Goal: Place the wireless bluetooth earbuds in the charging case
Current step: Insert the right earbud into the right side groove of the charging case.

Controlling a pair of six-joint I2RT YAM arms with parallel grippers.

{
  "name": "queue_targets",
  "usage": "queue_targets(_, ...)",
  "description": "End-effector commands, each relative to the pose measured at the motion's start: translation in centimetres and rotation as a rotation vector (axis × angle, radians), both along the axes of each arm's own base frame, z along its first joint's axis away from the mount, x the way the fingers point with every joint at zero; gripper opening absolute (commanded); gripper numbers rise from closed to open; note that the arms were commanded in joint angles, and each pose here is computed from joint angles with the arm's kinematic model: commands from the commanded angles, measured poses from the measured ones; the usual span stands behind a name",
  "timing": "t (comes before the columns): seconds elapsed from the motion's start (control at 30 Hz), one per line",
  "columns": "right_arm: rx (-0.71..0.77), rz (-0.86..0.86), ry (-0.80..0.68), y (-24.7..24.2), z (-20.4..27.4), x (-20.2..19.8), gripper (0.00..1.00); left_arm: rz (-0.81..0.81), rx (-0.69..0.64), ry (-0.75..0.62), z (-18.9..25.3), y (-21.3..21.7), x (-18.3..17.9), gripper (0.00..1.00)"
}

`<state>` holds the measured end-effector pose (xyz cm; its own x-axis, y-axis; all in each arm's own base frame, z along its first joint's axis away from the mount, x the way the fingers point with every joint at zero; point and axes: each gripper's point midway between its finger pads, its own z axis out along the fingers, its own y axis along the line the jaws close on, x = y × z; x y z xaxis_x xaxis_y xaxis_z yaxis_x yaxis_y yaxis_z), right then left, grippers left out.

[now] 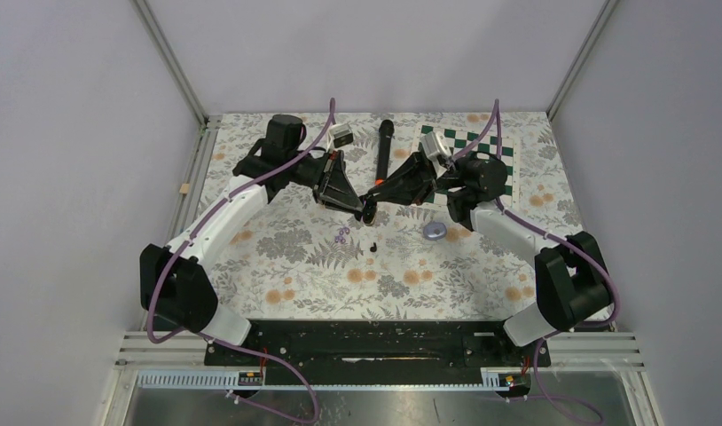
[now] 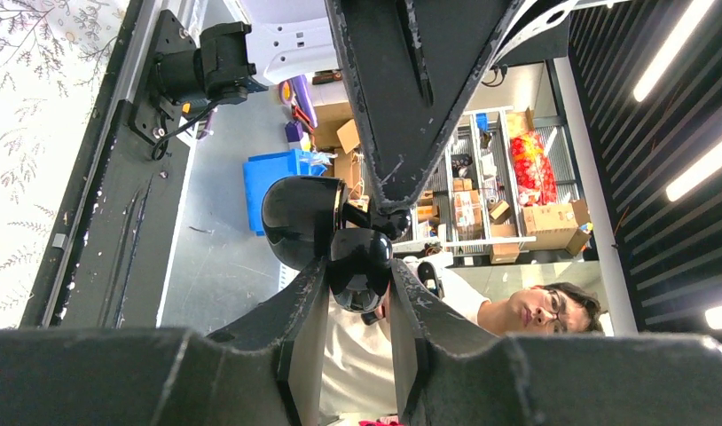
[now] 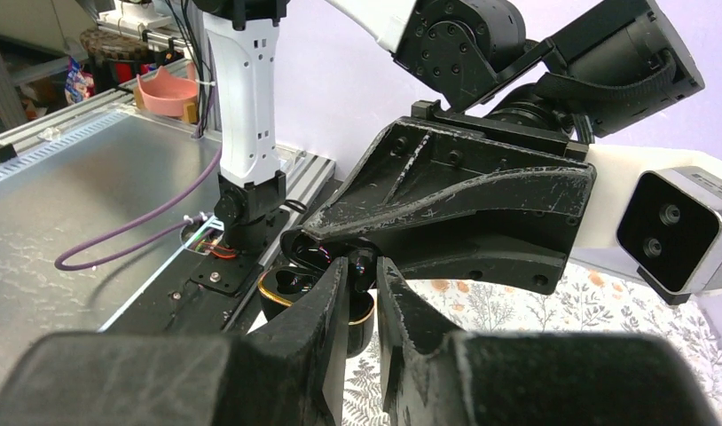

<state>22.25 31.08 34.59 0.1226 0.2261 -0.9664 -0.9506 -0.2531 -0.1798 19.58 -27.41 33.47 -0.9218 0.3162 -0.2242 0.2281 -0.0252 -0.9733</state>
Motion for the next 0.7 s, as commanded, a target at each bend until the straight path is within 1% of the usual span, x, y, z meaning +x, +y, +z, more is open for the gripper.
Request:
queue_targets(0.0, 0.029, 0.017, -0.17, -0.8, 2.1, -1.0, 0.0, -0.052, -0.075, -0.111, 3.7, 0.7, -1.8, 0.0)
queue_targets(0.27, 0.037, 0.008, -0.174, -0.8, 2.3, -0.8, 0.0, -0.05, -0.077, -0.118, 4.0, 0.6, -1.6, 0.0)
queue_targets(0.67, 0.011, 0.022, -0.172, -1.0, 0.8, -1.2, 0.0, -0.052, -0.081, -0.125, 4.4, 0.5, -1.5, 0.0)
